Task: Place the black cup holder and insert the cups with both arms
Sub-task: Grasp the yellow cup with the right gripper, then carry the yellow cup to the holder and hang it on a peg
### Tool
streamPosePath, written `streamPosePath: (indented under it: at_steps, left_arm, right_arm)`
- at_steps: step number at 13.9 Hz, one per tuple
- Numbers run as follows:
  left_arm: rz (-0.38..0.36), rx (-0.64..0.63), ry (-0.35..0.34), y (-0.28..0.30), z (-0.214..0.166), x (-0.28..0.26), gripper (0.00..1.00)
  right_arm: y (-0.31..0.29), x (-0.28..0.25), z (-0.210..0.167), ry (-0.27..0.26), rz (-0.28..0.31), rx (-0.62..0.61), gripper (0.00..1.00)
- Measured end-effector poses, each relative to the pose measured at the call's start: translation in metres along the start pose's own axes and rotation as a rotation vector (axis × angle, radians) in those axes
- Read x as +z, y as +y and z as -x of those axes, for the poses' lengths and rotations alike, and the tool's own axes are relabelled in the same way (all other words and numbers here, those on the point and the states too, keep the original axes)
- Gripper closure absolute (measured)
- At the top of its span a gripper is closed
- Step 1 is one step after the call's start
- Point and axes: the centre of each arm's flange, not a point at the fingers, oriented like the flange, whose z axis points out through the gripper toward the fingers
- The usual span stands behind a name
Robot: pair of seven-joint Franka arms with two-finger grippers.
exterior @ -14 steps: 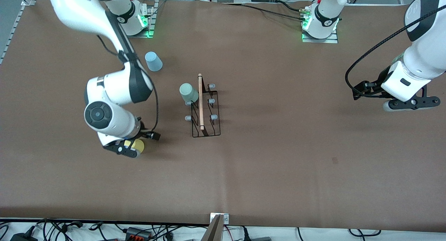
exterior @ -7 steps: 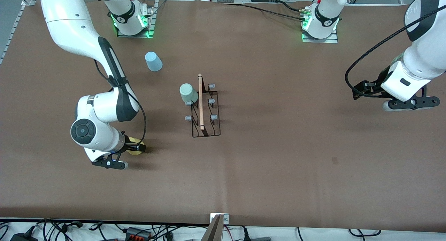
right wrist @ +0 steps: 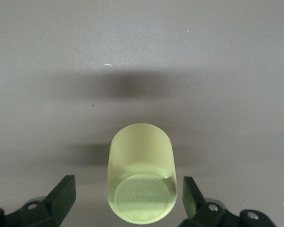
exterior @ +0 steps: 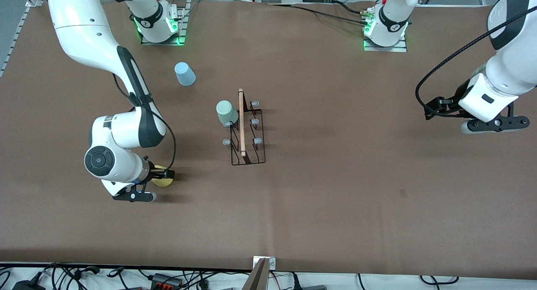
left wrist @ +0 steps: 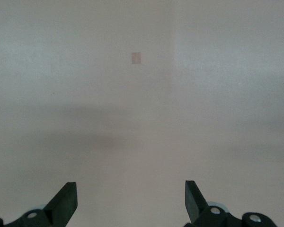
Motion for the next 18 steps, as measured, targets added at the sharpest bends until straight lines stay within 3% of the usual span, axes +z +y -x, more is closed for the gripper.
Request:
streamPosePath:
  at_steps: [6,8,9,13,16,18]
  left_arm:
    - [0.0,0.0,-0.001,0.0,0.0,0.0,0.0]
    - [0.0,0.0,-0.001,0.0,0.0,0.0,0.0]
    - [0.0,0.0,-0.001,-0.001,0.0,0.001,0.0]
    - [0.0,-0.001,-0.002,-0.001,-0.001,0.001,0.0]
    - [0.0,-0.002,-0.002,-0.002,-0.001,0.001,0.0]
    - [0.0,-0.002,-0.003,-0.002,-0.001,0.001,0.0]
  right_arm:
    - [0.004,0.015,0.0,-0.021,0.025,-0.016,0.04]
    - [0.005,0.02,0.0,-0.026,0.026,-0.017,0.27]
    - [0.005,0.016,-0.001,-0.02,0.025,-0.017,0.33]
    - [-0.013,-0.042,-0.012,0.0,0.003,-0.049,0.33]
    - [-0.067,-0.117,-0.001,0.012,-0.067,-0.127,0.33]
    - [-0.104,-0.139,0.015,0.006,-0.111,-0.161,0.33]
